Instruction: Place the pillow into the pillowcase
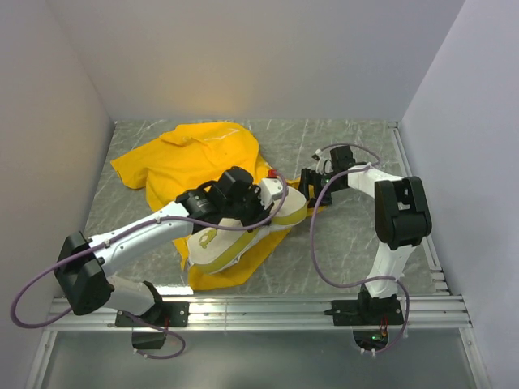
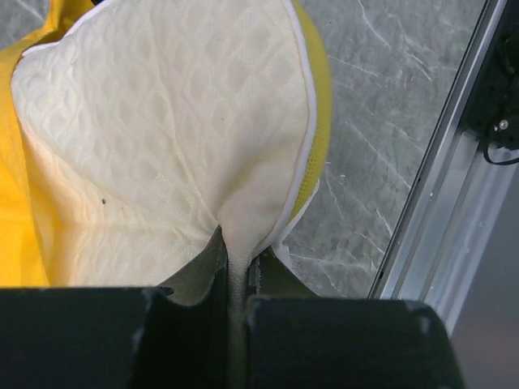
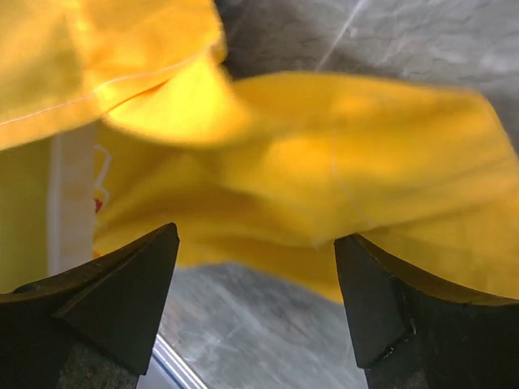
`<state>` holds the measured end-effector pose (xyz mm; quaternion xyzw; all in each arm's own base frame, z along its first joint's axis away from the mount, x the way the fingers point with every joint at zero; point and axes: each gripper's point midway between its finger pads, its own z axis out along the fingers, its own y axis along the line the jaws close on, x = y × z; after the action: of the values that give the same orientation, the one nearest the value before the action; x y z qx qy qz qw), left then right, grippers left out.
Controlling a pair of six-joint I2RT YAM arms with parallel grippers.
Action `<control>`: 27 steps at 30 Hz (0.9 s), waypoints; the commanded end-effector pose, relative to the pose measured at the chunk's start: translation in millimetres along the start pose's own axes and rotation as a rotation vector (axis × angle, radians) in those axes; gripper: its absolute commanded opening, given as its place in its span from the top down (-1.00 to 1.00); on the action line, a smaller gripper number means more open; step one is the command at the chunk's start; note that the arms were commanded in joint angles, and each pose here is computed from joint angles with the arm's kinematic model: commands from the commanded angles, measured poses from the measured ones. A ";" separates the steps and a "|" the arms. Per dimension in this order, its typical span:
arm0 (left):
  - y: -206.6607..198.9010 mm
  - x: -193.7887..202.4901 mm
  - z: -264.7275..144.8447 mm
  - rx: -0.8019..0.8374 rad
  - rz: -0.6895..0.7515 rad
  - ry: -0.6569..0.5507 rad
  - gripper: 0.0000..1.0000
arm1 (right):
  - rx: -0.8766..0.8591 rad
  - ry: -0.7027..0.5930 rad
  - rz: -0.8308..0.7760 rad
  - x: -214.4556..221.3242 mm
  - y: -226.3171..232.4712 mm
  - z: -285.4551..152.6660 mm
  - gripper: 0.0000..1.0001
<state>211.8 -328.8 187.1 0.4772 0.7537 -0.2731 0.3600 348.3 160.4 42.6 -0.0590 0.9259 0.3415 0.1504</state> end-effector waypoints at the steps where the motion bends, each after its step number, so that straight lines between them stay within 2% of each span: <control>1: 5.7 -33.6 -14.4 0.043 -0.073 -0.093 0.99 | 0.043 -0.032 0.070 -16.5 -11.6 9.9 -0.67; 4: 21.2 -42.4 -18.9 0.023 -0.100 -0.125 0.99 | 0.037 -0.013 0.094 -10.8 -11.4 15.7 -0.50; 5: 26.1 -46.8 -19.3 0.012 -0.102 -0.139 0.99 | 0.043 0.003 0.072 -5.7 -10.1 18.8 -0.38; 6: 30.7 -46.3 -18.3 0.003 -0.107 -0.137 0.99 | 0.057 0.017 0.066 -1.9 -12.0 20.7 -0.11; 7: 38.9 -46.8 -19.5 -0.018 -0.155 -0.141 0.99 | 0.084 0.055 0.085 9.4 -16.5 20.6 0.03; 11: 59.2 -41.6 -12.8 -0.097 -0.193 -0.138 0.99 | 0.180 0.218 0.079 60.6 -37.6 8.6 0.47; 13: 65.7 -40.0 -7.4 -0.123 -0.197 -0.148 0.99 | 0.196 0.227 0.110 67.8 -36.4 -10.9 0.66; 17: 65.3 -12.6 13.9 -0.105 -0.260 -0.080 0.99 | 0.160 0.165 -0.001 55.1 -18.5 -45.2 0.95; 21: 62.3 17.9 31.6 -0.083 -0.294 -0.009 0.99 | 0.060 0.134 -0.016 53.7 6.9 -69.6 1.00; 26: 54.0 53.3 44.7 -0.038 -0.294 0.075 0.99 | -0.039 0.169 -0.046 63.4 24.5 -76.3 1.00; 27: 52.2 58.0 45.9 -0.034 -0.293 0.088 0.99 | -0.030 0.172 -0.048 61.2 23.4 -76.1 0.69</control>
<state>249.4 -320.4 125.2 0.3764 0.8241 -0.3061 0.2923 286.1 130.0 83.6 -0.0992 0.9315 0.3314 0.1122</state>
